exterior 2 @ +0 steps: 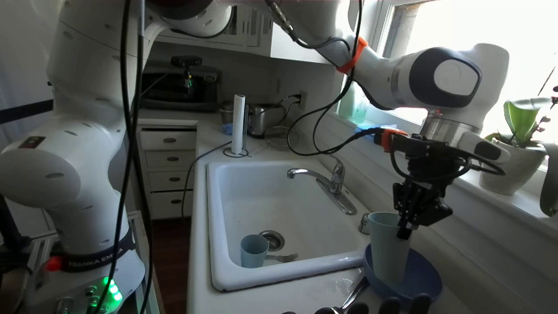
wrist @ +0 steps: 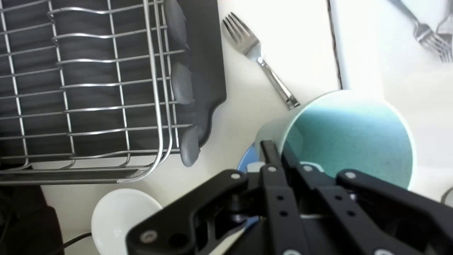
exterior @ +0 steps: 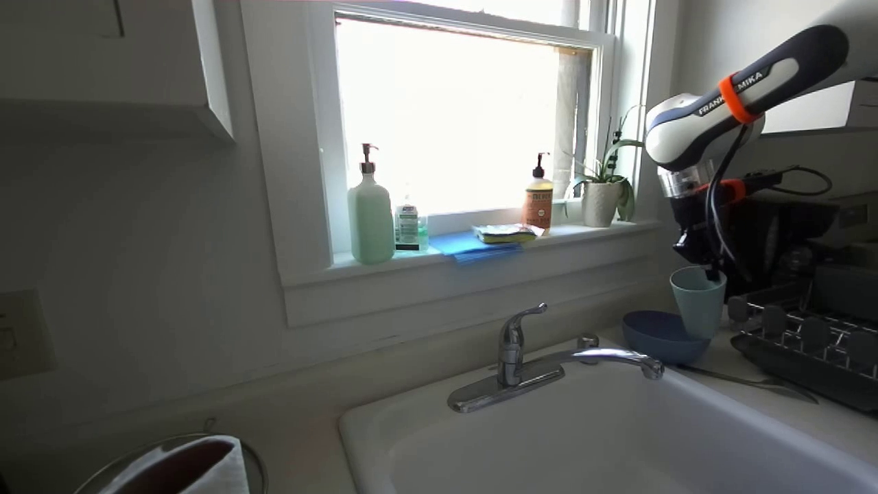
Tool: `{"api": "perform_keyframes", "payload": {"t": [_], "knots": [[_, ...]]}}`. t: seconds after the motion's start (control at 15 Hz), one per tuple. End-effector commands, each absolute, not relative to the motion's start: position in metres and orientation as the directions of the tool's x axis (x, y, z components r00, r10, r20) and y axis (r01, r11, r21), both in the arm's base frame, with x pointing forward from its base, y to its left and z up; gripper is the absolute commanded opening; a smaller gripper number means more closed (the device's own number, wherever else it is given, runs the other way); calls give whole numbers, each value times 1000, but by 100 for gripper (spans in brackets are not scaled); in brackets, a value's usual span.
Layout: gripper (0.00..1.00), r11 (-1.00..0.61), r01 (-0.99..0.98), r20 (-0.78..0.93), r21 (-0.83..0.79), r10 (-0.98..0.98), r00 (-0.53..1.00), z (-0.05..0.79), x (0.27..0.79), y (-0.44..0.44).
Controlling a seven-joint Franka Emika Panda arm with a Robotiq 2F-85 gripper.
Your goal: Remove the grey cup from the blue bowl and put it on the window sill turned over
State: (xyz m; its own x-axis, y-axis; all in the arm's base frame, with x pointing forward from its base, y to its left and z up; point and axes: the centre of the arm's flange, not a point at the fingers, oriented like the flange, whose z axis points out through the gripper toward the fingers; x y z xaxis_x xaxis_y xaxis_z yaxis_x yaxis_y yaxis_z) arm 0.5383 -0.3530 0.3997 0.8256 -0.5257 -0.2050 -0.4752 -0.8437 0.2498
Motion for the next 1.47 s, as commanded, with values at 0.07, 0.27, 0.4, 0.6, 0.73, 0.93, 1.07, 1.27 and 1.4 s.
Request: {"api": "perform_keyframes", "payload": {"t": [0.07,0.27,0.4,0.6,0.73,0.93,1.07,1.27,1.4], "knots": [[1,-907,-247,-316,342,-359,878,420,484,-307],[1,-908,-98,-387,408,-269,882,417,471,-282],[1,-900,1,-426,436,-205,881,401,468,-265],[1,-900,117,-473,420,-107,875,370,471,-239],[1,-892,182,-474,413,-40,880,347,473,-224],[1,-848,277,-472,452,36,881,317,475,-205],[1,-813,326,-464,482,78,882,300,477,-198],[1,-762,379,-457,525,123,881,282,478,-192],[14,-735,400,-465,547,131,876,277,480,-190]]}}
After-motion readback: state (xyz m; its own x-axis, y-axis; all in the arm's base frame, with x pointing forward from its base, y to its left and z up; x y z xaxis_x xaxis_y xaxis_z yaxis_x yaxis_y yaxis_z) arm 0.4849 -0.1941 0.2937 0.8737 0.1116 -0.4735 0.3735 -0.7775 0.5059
